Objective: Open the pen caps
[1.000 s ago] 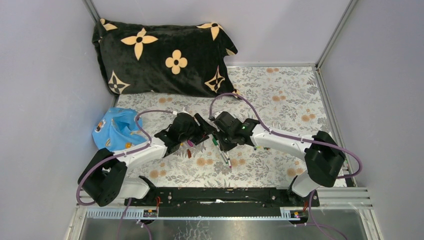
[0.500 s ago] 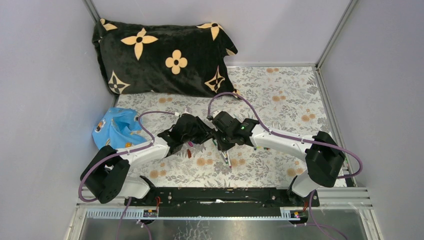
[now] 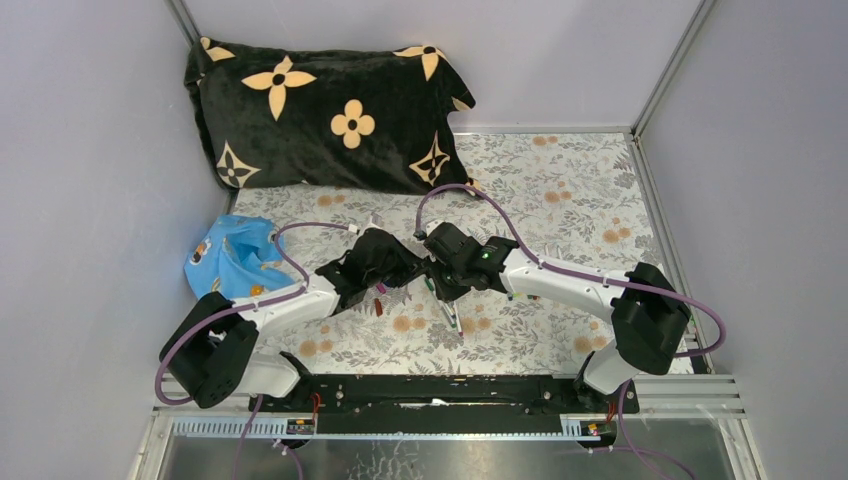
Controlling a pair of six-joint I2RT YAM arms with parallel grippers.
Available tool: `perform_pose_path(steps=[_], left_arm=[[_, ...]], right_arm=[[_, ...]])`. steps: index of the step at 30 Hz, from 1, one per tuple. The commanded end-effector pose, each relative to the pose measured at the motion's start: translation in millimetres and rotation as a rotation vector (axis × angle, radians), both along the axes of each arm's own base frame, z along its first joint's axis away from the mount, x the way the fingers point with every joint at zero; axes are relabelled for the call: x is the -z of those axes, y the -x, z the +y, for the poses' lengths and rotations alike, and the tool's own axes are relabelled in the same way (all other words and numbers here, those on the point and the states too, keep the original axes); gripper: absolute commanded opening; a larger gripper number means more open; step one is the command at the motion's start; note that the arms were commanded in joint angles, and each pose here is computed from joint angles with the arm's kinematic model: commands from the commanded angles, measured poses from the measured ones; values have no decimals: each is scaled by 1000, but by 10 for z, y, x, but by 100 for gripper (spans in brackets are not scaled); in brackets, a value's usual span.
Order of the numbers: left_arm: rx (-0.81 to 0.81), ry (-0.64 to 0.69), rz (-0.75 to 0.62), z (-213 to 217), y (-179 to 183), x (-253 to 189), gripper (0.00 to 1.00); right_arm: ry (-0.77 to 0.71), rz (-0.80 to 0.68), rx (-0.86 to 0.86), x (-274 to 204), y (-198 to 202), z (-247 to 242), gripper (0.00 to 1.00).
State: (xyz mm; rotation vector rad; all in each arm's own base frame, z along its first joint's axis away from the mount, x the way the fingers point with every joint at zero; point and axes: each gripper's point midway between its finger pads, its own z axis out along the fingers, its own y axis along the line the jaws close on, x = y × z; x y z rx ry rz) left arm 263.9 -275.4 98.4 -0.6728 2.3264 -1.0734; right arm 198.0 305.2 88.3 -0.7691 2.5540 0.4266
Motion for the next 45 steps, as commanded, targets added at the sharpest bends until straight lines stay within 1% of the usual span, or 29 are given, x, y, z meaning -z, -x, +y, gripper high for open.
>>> perform_pose_path(steps=[1,3,4,10,13,14,17,18,19,26,30,34,39,42,45], left_arm=[[-10,85,-79,-101,-69,-277,0],[-7,99,-78,-110,-56,-285,0],[-5,104,-76,-113,-48,-284,0],[15,145,-87,-162,-25,-371,0],[19,166,-89,-177,-13,-407,0],[20,177,-91,-181,-7,-418,0],[20,192,-99,-189,-7,-454,0],[20,193,-100,-189,-11,-461,0],[16,192,-99,-185,-15,-457,0],[-39,192,-104,-103,-91,-465,0],[-82,209,-103,-3,-248,-479,0],[-106,198,-105,80,-428,-468,0],[-103,130,-105,167,-601,-376,0],[-94,83,-98,204,-646,-293,0],[-93,65,-92,256,-678,-226,0]], right_arm=[[-76,-76,13,-338,-95,129,20],[-76,-82,16,-339,-112,131,26],[-72,-84,17,-330,-120,130,27],[-47,-88,24,-264,-142,103,27],[-37,-91,27,-239,-147,85,23],[-35,-92,28,-240,-149,82,19],[-26,-92,32,-232,-142,55,5],[-25,-94,33,-235,-144,45,1],[-24,-93,35,-228,-135,28,0],[-21,-87,38,-231,-86,-36,0],[-24,-62,36,-163,19,-127,0],[-26,-41,41,-84,141,-253,0],[-19,-31,50,-36,238,-394,0],[-15,-34,55,-36,269,-459,0],[-13,-39,60,-53,290,-512,0]])
